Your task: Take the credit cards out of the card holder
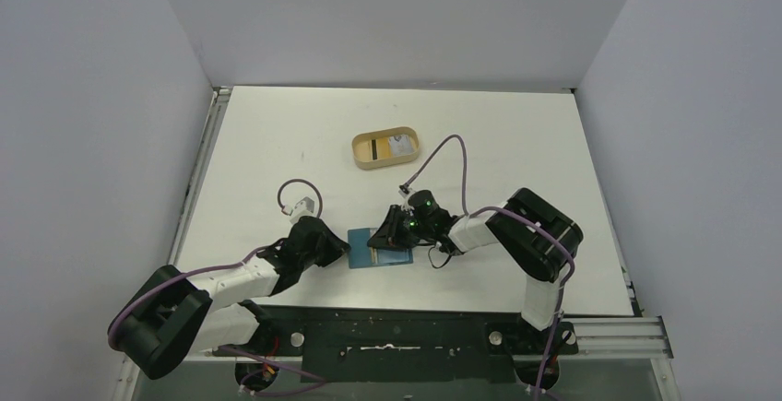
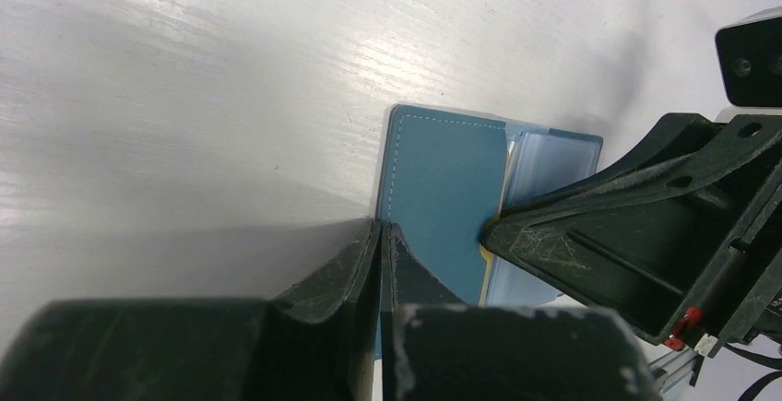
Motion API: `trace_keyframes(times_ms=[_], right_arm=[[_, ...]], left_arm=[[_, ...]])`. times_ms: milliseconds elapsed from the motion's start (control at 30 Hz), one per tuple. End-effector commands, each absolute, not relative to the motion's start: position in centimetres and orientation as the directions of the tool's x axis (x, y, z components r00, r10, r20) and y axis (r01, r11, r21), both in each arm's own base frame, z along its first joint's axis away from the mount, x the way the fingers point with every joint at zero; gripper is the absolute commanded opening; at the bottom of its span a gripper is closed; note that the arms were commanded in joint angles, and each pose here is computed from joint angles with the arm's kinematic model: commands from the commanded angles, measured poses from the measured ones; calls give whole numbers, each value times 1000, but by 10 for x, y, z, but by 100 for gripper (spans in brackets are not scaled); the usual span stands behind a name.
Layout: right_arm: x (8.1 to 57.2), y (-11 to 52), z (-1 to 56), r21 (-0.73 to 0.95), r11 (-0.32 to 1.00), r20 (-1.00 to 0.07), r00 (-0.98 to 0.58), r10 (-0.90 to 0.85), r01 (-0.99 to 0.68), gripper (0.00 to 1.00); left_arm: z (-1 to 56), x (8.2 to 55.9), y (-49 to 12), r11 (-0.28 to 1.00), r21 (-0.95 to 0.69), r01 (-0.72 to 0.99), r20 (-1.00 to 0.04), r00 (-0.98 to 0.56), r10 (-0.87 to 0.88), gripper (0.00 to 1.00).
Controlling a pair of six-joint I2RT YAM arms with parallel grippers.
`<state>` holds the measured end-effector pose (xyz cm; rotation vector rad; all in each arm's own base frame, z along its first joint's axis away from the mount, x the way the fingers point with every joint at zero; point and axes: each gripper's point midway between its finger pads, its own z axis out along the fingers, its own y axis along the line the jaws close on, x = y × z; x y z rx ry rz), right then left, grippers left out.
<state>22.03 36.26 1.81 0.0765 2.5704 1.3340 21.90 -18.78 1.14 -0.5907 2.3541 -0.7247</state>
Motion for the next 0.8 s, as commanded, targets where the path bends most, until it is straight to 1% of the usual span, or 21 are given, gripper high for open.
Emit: trace_keyframes(times_ms=[0,33,167,433,767], right_arm=[[218,360,8,801,596,-186,-969,165,-53,10],[218,359,8,802,595,-186,-968,166,-52,6],[218,356,10,803,594,-187,-967,173,-49,0],[218,353,12,816,576,-180,-967,183,-43,0],[228,312,14,798,603,-194,-957,216,-26,0]], left_arm=[[-19,192,-169,814,-510,-277,-380,-776,-503,0],[-19,192,-169,814,-510,-277,-381,-776,-503,0],[-19,192,-169,813,-511,-277,-381,-775,-504,0],[-18,192,-167,814,-508,-280,-384,-773,-505,0],[-18,191,-164,816,-502,-286,-388,-769,-508,0]])
